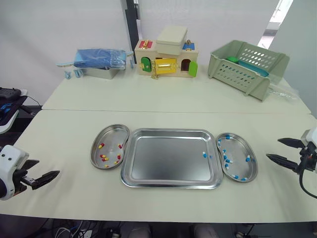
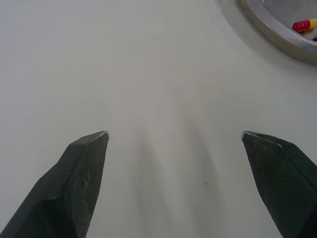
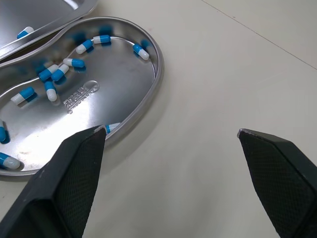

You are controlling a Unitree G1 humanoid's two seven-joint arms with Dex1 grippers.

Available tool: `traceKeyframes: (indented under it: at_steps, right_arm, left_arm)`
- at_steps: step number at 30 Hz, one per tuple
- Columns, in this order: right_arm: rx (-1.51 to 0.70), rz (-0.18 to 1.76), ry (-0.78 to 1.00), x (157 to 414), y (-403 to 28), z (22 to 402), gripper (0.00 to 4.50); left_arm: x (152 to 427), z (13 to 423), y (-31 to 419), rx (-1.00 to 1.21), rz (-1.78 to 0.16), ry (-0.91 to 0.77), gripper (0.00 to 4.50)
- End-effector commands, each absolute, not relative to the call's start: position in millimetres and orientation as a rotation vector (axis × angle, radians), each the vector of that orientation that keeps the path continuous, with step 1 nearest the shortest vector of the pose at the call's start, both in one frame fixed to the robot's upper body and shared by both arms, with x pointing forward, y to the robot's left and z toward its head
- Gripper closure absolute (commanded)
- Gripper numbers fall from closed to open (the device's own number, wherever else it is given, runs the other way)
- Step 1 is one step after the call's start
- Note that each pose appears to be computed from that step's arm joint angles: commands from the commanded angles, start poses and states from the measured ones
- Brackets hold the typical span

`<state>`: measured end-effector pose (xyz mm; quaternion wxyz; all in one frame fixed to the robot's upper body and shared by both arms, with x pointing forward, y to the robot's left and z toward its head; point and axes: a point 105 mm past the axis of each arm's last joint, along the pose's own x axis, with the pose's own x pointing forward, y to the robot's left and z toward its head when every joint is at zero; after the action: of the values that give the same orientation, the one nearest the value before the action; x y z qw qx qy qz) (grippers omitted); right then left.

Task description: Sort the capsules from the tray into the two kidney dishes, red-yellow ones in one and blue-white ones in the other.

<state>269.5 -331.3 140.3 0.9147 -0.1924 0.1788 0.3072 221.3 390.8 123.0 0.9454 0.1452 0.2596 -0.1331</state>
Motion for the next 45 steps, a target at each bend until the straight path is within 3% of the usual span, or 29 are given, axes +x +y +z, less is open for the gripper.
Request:
traceKeyframes:
  at_steps: [1, 8, 13, 20, 27, 38, 45]
  right_arm:
    - [-0.439, 0.634, 0.335, 269.8, -333.1, 154.6, 0.00]
    - [-0.431, 0.614, 0.331, 270.4, -338.2, 157.0, 0.00]
    - [-0.410, 0.592, 0.311, 277.2, -340.7, 160.6, 0.00]
    - [-0.405, 0.598, 0.302, 286.0, -342.1, 167.3, 0.00]
    - [-0.356, 0.603, 0.260, 283.7, -333.9, 180.5, 0.00]
    - [-0.342, 0.921, 0.359, 252.1, -228.9, 206.8, 0.00]
    - [-0.582, 1.108, 0.378, 266.1, -164.0, 212.2, 0.00]
  left_arm:
    - [222.1, 135.7, 392.7, 0.294, -0.256, 0.473, 0.05]
    - [221.8, 134.7, 374.9, 0.318, -0.351, 0.432, 0.05]
    - [217.0, 140.8, 327.1, 0.346, -0.539, 0.281, 0.05]
    - [179.6, 125.8, 252.6, 0.271, -0.851, 0.159, 0.05]
    - [145.2, 98.9, 213.2, 0.220, -0.992, 0.036, 0.05]
    - [135.9, 90.5, 192.5, 0.204, -1.051, -0.106, 0.05]
    - [140.4, 92.3, 184.8, 0.198, -1.057, -0.127, 0.05]
